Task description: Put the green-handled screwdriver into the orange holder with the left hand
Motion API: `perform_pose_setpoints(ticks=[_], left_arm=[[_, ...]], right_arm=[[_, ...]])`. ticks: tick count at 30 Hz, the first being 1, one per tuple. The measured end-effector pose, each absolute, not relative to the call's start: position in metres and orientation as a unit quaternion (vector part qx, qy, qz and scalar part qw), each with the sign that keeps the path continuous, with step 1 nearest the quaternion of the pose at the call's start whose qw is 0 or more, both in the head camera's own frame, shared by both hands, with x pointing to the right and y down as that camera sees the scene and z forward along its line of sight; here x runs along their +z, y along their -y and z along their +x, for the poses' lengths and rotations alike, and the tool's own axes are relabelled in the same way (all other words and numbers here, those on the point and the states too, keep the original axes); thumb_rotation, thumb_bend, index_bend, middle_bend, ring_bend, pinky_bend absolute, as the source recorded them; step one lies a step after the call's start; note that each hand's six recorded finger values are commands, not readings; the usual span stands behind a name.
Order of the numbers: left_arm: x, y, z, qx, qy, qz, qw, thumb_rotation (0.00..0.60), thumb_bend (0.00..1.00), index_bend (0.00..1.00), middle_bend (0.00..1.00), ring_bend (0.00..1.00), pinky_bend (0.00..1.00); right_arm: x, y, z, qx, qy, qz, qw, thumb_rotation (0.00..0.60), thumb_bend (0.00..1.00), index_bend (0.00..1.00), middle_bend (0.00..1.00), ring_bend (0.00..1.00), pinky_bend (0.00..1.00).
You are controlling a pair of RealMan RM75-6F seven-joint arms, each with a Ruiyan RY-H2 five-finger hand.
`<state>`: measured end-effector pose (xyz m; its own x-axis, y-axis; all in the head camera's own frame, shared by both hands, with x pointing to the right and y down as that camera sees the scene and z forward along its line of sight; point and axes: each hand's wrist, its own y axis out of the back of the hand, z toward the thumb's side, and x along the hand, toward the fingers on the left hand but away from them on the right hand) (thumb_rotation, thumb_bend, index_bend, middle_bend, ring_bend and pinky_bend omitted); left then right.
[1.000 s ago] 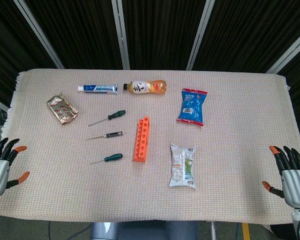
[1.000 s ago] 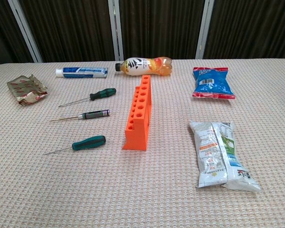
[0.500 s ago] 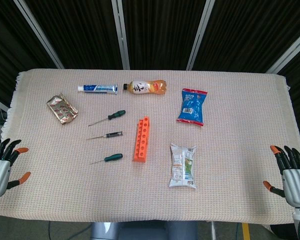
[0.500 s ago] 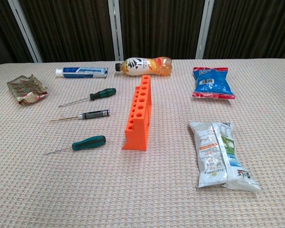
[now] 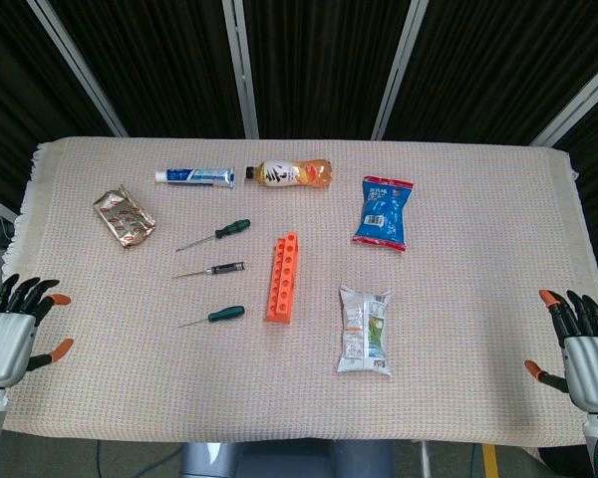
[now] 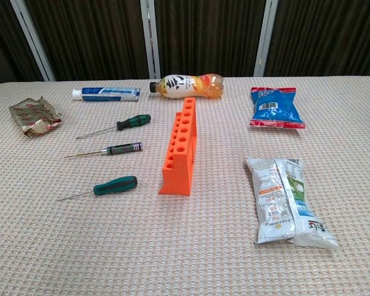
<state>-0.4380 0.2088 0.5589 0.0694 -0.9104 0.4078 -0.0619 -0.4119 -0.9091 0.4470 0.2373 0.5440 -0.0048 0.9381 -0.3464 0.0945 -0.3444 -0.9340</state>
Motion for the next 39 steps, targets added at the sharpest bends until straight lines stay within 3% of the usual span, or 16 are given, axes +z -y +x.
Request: perform_pose_setpoints(ticks=[12, 21, 28, 39], left_arm=[[0.574, -0.177, -0.417, -0.55, -0.377, -0.631, 0.397, 0.6, 0.24, 0.41, 0.21, 0.14, 0.0], [0.588, -0.135, -0.384, -0.552, -0.343, -0.642, 0.406, 0.599, 0.24, 0.36, 0.15, 0.09, 0.0], [0.614, -0.096, -0.338, -0.546, -0.3, -0.673, 0.399, 0.6, 0.24, 0.31, 0.13, 0.08, 0.0], [0.659, -0.062, -0.296, -0.566, -0.294, -0.684, 0.354, 0.599, 0.21, 0.31, 0.12, 0.07, 0.0]], right_arm=[[0.544, -0.236, 0.447, 0.562, 0.433, -0.598, 0.375, 0.6, 0.0, 0.06, 0.1, 0.0, 0.04], [0.544, -0.239, 0.45, 0.565, 0.434, -0.596, 0.371, 0.6, 0.0, 0.06, 0.1, 0.0, 0.04], [0.545, -0.243, 0.453, 0.566, 0.437, -0.596, 0.366, 0.6, 0.0, 0.06, 0.1, 0.0, 0.04], [0.541, -0.242, 0.456, 0.57, 0.437, -0.591, 0.369, 0.6, 0.0, 0.06, 0.1, 0.0, 0.04]])
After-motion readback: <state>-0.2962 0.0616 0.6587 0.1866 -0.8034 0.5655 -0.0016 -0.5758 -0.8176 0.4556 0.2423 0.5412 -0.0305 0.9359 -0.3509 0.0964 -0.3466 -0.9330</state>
